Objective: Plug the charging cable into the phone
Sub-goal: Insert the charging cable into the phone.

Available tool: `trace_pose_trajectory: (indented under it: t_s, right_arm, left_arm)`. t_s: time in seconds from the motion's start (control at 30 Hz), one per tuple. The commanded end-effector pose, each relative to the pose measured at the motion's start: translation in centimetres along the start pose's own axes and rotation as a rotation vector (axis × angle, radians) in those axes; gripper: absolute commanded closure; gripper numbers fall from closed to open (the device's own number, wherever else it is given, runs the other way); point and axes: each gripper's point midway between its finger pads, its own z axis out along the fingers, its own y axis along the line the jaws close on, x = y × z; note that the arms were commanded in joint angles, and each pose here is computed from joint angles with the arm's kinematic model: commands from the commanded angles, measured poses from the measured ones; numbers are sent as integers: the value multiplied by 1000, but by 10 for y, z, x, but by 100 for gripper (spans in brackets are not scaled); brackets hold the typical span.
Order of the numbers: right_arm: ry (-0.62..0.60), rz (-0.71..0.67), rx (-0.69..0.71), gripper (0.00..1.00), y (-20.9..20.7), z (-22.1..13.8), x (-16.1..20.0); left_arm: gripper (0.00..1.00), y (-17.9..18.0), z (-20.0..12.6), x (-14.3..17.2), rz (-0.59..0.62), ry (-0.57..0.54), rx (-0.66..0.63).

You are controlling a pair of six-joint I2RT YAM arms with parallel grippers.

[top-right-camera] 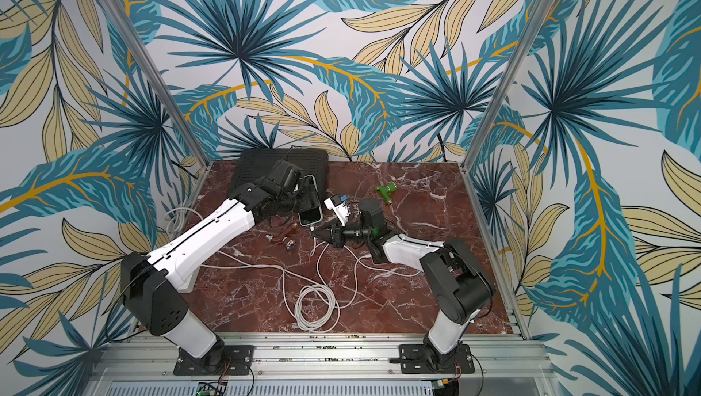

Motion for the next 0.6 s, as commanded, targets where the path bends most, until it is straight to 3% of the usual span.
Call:
trace_pose_trajectory:
  t_s: [0.0,0.57]
  right_arm:
    - [1,-12,5,100,-1,2,-1]
    - [-2,-7,8,100,-2,1,-3]
  left_arm:
    - [100,-18,-18,-16,10,-72,81]
    - [100,-17,-25,-16,21,-83,90]
